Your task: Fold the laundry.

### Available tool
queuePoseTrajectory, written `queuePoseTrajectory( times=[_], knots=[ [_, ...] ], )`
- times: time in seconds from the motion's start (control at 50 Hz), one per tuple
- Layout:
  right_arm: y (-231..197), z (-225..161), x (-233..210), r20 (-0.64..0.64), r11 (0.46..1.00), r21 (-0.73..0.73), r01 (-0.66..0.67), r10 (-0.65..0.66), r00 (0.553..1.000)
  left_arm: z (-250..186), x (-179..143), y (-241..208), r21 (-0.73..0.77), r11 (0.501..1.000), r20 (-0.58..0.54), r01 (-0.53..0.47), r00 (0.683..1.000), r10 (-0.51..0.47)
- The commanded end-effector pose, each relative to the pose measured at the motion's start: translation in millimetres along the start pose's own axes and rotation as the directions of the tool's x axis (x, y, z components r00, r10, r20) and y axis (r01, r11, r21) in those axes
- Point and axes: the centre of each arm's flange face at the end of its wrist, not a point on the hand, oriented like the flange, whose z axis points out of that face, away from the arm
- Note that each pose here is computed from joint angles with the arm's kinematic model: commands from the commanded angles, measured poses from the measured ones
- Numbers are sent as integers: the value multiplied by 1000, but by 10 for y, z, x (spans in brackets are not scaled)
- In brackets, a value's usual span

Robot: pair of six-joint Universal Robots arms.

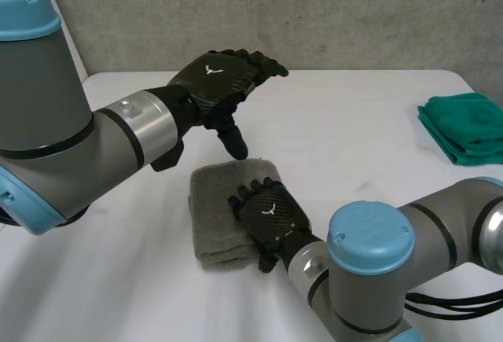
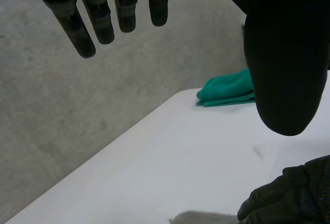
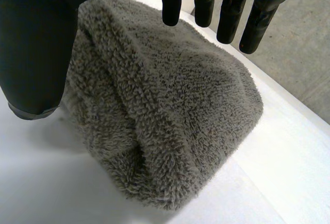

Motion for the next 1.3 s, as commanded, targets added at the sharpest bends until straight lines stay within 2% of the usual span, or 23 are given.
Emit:
queuePoseTrajectory(
  times=[0.02,0.42,0.94,1.3],
  knots=[
    [25,80,-18,-10,1000,22,21,-21,1000,-25,-37,-6,-37,999,53,11,999,-9],
    [92,274,-39,-10,998,52,31,-30,999,-31,-39,12,-51,999,52,19,999,-16],
    [57,453,63,-44,991,66,116,-114,993,-49,-32,5,-50,999,53,21,998,-18],
    [301,541,1074,-215,988,-22,154,-155,964,-59,-34,44,-63,998,54,27,998,-23]
  ],
)
